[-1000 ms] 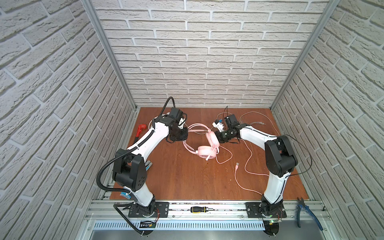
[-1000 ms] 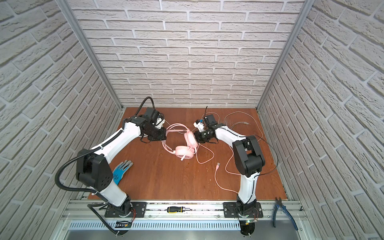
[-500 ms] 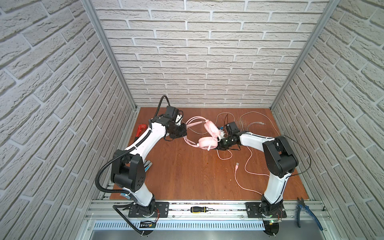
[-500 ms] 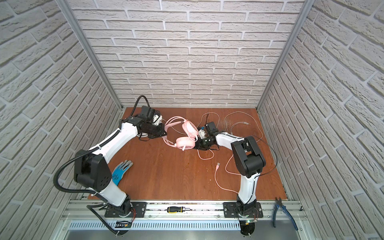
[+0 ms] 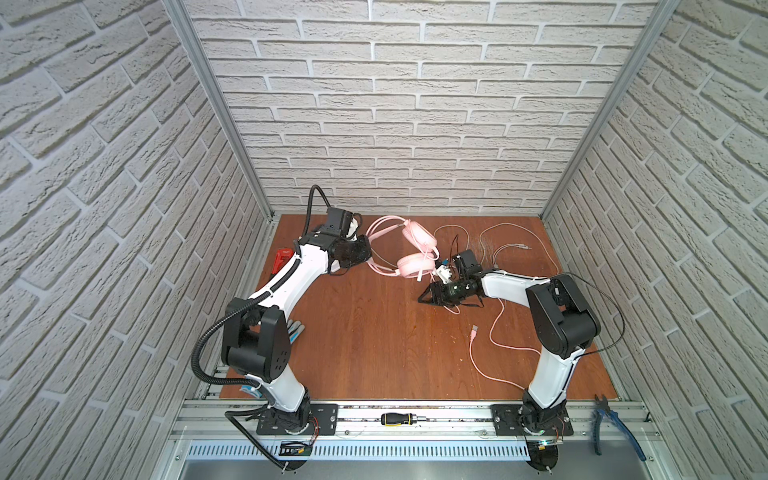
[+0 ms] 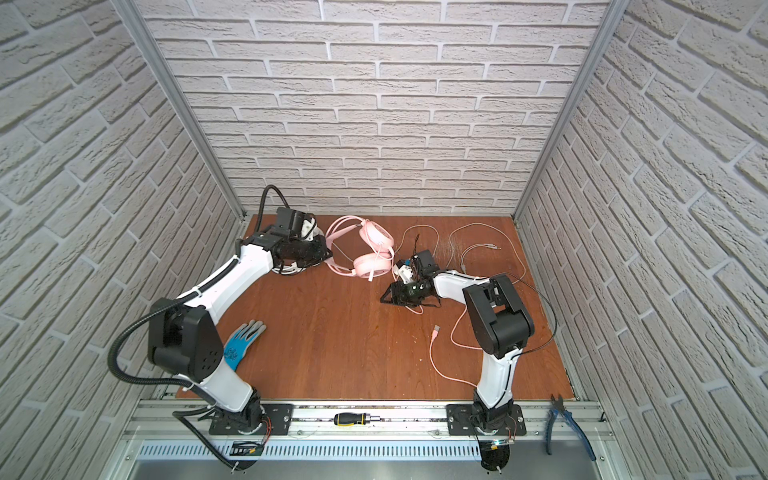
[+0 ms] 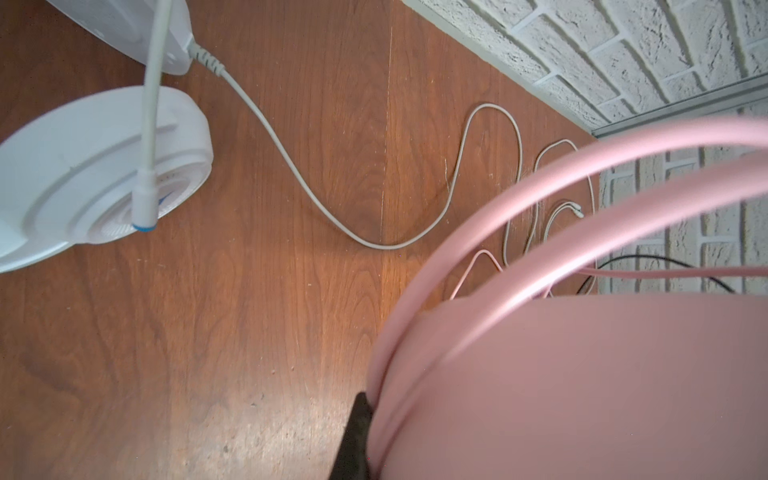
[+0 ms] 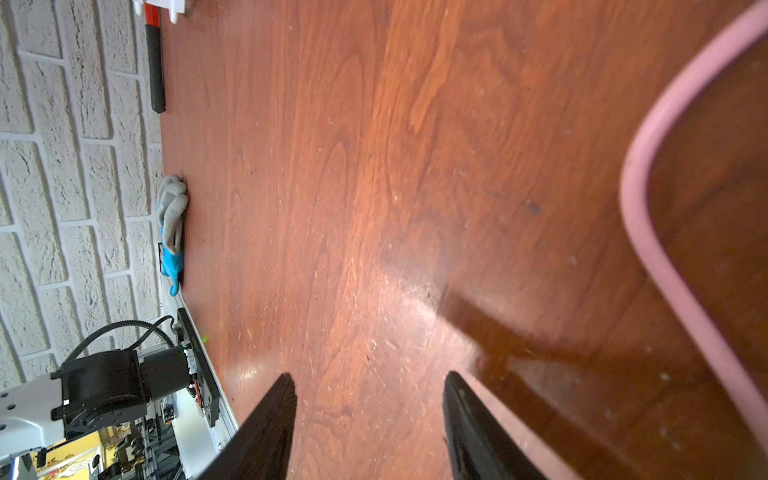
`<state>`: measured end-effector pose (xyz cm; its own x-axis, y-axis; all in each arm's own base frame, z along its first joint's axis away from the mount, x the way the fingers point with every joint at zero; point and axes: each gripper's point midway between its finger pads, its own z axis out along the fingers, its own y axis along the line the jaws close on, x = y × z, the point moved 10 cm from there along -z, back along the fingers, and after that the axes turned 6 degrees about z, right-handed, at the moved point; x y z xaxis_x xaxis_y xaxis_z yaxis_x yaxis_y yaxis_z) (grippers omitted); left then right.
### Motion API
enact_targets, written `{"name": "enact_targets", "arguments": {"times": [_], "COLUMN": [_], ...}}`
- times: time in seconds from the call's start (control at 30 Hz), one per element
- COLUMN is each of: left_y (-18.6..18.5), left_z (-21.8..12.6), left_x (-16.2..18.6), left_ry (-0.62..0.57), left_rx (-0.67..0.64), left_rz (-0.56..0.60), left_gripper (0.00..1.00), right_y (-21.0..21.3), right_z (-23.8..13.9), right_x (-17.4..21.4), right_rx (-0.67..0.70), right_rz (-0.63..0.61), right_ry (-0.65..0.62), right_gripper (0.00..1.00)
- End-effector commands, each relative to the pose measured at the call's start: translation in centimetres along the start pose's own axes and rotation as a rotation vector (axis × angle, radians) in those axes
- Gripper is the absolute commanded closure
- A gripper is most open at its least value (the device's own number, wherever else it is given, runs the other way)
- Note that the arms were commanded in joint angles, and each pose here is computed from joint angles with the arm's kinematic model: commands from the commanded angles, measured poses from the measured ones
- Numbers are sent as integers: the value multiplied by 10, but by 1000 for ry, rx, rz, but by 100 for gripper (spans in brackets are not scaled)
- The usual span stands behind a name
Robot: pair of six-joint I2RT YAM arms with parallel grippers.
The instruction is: Wrap the headphones
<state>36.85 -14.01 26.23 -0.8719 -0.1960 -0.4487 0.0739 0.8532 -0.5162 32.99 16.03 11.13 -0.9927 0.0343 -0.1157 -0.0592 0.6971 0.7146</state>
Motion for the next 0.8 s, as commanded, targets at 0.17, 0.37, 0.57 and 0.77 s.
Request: {"name": "enact_targets", "arguments": {"times": [0.17, 0.37, 0.57, 0.77], "left_y": [-18, -9, -7, -1], "left_z": [9, 4, 7, 11], "left_x": [-58, -67, -54, -48], "left_ry": [-137, -161, -131, -100], "left_rx": [80, 82, 87, 58], "left_rz": [29, -9, -32, -56], "left_gripper": [100, 100, 100, 100], "right_y": [6, 4, 4, 5], "right_z": [-9, -7, -3, -3], "right_x": [9, 13, 7, 7], "right_rx": [1, -10, -21, -20], "right_rz": [-62, -73, -84, -90], "right_ry": [1, 21, 22, 18], "right_gripper": [42, 45, 51, 72]}}
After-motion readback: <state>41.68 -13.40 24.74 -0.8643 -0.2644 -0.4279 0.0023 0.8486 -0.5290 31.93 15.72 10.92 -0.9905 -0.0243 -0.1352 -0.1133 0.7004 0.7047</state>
